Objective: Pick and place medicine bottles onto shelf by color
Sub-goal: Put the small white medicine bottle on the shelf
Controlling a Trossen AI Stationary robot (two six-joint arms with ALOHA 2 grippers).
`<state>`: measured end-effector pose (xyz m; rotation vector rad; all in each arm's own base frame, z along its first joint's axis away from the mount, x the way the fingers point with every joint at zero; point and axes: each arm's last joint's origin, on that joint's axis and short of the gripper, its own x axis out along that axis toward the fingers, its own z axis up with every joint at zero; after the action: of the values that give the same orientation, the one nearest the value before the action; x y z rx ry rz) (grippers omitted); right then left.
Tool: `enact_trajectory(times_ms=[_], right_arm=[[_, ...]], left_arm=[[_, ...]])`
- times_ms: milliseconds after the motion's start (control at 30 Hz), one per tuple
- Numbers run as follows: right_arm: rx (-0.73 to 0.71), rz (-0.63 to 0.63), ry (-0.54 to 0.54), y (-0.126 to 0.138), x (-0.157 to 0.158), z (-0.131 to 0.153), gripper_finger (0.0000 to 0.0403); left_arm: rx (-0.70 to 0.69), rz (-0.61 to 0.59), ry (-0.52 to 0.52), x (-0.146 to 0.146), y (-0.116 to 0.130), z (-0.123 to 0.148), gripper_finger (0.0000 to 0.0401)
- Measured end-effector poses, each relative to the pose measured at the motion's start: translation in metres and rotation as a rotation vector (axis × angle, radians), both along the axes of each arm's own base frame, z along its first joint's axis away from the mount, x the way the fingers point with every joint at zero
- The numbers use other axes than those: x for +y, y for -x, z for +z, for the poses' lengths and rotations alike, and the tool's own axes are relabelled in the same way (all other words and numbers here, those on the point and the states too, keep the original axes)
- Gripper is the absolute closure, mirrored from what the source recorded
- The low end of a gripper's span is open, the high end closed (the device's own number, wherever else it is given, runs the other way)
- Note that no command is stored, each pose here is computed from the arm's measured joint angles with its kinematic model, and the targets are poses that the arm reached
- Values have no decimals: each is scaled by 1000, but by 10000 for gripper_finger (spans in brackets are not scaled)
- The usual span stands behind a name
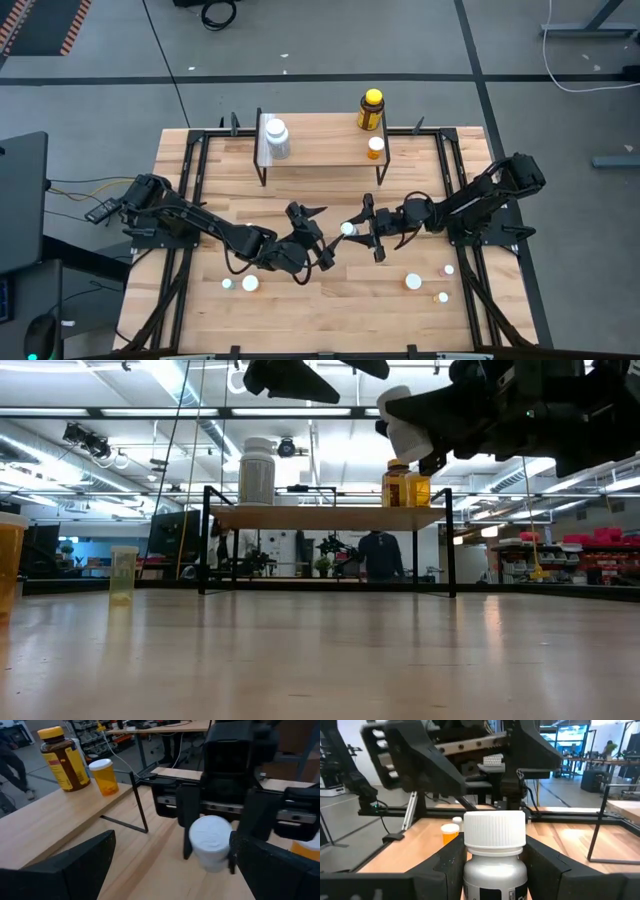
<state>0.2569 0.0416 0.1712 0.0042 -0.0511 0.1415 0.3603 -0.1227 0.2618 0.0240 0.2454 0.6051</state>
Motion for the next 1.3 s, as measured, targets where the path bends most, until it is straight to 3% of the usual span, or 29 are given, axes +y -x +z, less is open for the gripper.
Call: enact_trajectory(times_ms=[533, 733, 1300], right_arm=[[-27, 4, -2, 0, 0, 3, 228], [-26, 88, -7, 1, 2, 3, 228], [-17, 90, -15, -8, 7, 9, 229]], left_arm=[[72, 4, -54, -3, 4, -5, 1], [67, 51, -71, -2, 5, -4, 1], [27, -10, 19, 6, -1, -3, 1]])
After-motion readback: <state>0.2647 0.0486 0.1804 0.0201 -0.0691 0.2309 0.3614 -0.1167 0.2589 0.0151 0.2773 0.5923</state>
